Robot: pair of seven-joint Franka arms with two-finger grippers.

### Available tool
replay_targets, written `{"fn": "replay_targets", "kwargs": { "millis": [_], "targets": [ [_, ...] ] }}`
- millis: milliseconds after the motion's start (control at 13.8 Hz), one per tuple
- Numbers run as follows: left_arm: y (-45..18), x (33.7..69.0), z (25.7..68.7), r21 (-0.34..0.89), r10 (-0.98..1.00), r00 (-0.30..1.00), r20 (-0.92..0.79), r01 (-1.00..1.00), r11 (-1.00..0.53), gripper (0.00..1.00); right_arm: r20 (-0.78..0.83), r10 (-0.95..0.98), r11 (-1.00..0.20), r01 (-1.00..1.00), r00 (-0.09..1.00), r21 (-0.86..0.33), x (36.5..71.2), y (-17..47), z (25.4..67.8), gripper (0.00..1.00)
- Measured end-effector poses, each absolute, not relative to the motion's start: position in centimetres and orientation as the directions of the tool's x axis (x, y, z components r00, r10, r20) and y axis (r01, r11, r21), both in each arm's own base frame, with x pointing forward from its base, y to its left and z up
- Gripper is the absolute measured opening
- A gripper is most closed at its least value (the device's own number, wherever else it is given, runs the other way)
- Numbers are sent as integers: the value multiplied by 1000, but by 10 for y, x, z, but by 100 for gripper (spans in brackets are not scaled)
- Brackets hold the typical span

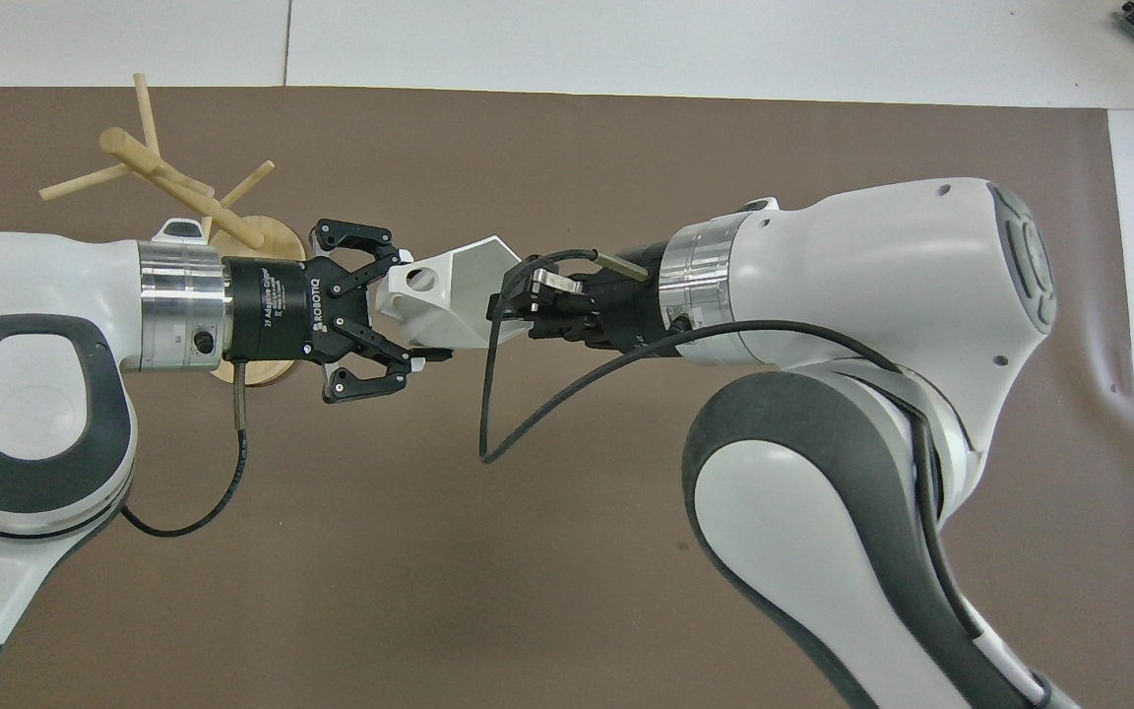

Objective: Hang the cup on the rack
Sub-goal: 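Grasp the mug body with the left gripper, then open the right gripper, then carry the mug to the peg with the left gripper while the right gripper retracts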

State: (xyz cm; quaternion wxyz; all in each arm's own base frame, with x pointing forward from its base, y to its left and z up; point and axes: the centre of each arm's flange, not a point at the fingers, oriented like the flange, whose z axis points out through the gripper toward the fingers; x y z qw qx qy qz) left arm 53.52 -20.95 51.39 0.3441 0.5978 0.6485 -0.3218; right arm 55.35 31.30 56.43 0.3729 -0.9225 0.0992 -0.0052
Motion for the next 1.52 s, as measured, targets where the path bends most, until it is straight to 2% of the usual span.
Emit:
{"fn": "replay_targets", "kwargs": {
  "millis": [217,289,361,939,1300,1517],
  "targets": [
    [-209,535,513,-8,554,-51,-831,997,79,72,-63,-188,-702,-179,980,-690,554,313,565,87],
    [-209,535,512,-12,555,-54,-830,997,79,72,-63,-188,-702,-178,980,-690,554,313,565,97],
    [-207,535,509,-20,555,-62,-829,996,83,72,-62,-188,-702,-178,980,-690,554,313,565,100],
    [-172,538,485,-141,644,-244,-725,968,208,72,-25,-194,-732,-162,981,-662,559,302,564,100],
    [-142,548,461,-151,578,-453,-679,857,494,72,41,-176,-792,-117,984,-600,563,293,562,100],
    [-135,549,455,-162,539,-511,-669,808,566,72,135,-122,-855,-36,983,-517,571,276,560,100]
  ]
}}
